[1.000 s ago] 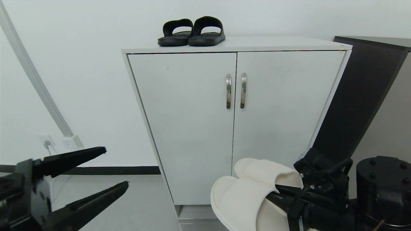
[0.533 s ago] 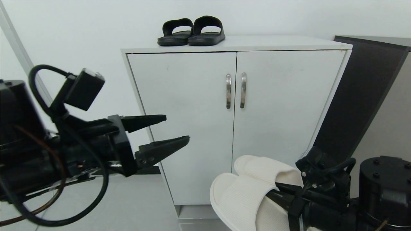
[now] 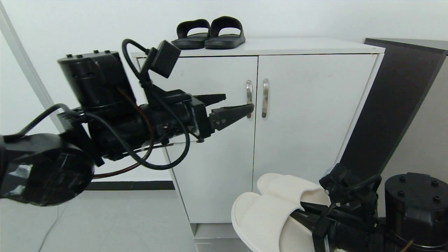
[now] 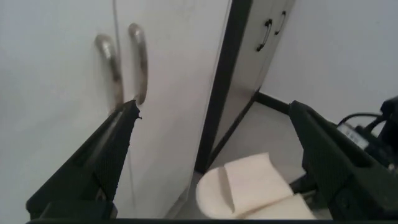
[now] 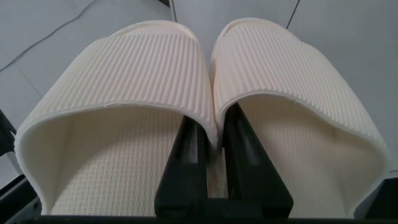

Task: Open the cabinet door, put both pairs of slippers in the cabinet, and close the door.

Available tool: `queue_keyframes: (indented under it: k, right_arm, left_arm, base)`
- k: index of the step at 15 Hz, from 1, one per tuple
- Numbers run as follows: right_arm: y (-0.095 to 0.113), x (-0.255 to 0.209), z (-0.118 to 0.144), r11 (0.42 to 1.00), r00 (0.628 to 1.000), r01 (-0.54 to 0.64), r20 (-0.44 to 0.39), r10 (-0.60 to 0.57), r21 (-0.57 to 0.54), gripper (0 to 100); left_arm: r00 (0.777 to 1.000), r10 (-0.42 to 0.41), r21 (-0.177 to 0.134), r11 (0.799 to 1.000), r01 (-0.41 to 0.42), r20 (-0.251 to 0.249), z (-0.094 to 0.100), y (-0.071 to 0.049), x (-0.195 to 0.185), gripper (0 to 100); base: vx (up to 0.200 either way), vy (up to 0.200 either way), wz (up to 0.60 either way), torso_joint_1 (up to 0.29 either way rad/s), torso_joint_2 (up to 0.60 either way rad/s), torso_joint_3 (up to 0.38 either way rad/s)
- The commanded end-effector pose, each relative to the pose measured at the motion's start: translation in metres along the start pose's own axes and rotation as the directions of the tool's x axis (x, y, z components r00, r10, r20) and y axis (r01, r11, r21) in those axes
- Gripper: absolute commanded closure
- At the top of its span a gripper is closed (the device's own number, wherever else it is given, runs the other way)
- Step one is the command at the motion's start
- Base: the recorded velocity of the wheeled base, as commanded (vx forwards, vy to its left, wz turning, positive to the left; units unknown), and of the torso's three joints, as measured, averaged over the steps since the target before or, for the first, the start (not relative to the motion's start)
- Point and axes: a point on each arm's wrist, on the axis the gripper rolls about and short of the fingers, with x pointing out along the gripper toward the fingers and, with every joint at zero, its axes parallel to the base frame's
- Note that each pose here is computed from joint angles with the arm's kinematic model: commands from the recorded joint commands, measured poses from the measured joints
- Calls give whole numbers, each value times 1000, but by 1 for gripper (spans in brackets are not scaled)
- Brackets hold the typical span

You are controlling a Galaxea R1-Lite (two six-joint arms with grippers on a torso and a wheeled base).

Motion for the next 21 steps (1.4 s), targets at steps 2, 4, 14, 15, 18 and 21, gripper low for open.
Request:
queue_keyframes:
  k: [2,4,14,15,18,21]
  right_arm:
    - [0,6,-5,1000,1000,0,-27,0,1,100]
    - [0,5,-4,1000,1000,0,-24,0,1,100]
    - [-2,6,-4,1000,1000,7,-21,-7,2,100]
    - [-2,6,-4,1000,1000,10,-19,-10,2,100]
    - [-2,7,-4,1000,1000,14,-24,-14,0,100]
    - [-2,7,-4,1000,1000,14,-22,-14,0,100]
  left_arm:
    - [997,-70,-78,995,69,-15,0,-1,43,0]
    - [995,-97,-100,991,93,-32,-1,4,57,0]
    - [993,-96,-212,974,79,-68,-11,21,94,0]
    - [995,-77,-212,975,61,-69,-11,16,97,0]
    - [996,-23,-219,976,3,-89,-7,14,97,0]
    - [995,1,-221,975,-22,-98,-3,15,98,0]
  base:
    - [0,0,0,0,0,0]
    - [0,0,0,0,0,0]
    - [0,0,0,0,0,0]
    - [0,0,0,0,0,0]
    - [0,0,0,0,0,0]
    - [0,0,0,0,0,0]
